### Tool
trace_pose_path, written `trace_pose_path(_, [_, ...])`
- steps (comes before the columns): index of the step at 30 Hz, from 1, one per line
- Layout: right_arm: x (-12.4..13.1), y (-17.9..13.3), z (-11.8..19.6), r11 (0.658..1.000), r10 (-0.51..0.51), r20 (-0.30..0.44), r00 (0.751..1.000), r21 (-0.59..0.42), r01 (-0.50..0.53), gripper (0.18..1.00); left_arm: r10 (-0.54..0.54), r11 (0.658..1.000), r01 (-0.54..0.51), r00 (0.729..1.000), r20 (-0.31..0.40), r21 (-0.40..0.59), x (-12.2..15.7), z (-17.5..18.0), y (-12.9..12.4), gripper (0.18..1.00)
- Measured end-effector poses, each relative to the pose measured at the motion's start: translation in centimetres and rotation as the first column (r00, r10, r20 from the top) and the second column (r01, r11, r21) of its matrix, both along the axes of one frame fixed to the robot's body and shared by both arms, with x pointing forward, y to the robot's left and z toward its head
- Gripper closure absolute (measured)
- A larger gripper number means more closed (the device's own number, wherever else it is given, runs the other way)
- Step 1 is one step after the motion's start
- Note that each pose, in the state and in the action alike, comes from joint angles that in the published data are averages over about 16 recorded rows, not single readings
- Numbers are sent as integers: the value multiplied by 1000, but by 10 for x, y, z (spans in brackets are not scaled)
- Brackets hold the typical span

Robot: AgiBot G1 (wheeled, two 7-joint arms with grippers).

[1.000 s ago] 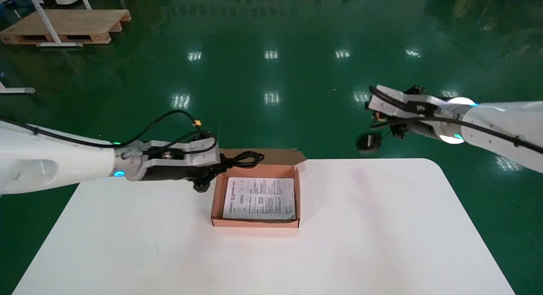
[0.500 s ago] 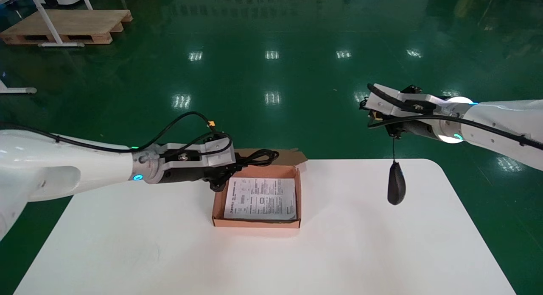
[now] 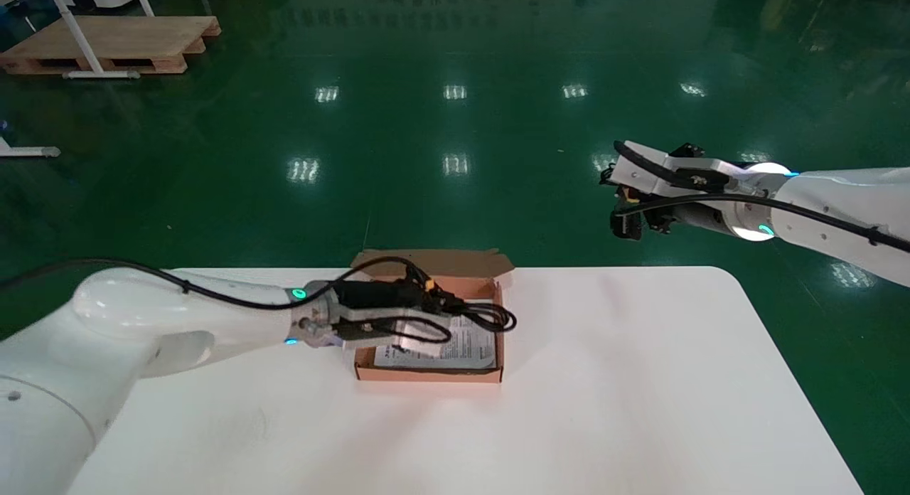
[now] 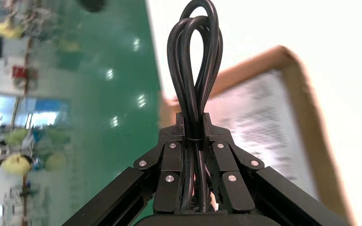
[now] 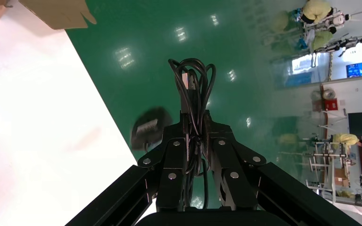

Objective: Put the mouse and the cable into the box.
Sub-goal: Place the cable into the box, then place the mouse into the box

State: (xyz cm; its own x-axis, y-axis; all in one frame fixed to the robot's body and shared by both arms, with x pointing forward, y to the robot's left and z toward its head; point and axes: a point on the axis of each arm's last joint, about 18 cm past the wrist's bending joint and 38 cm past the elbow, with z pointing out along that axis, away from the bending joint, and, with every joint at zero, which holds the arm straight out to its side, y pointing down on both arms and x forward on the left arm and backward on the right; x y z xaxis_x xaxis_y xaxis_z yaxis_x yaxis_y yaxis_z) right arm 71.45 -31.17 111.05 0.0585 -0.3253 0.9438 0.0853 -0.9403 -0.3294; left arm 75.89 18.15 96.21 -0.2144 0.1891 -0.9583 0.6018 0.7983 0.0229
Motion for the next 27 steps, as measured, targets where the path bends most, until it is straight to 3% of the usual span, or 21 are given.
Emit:
trace_pose_path(7, [0, 0, 0, 1000, 0, 0, 1000, 0, 0, 950, 18, 998, -19, 1000, 23, 63, 5, -16, 3, 939])
trace_pose_path(27, [0, 0, 0, 1000, 0, 0, 1000, 0, 0, 950, 46, 997, -46, 999, 0, 59, 8, -25, 8, 935])
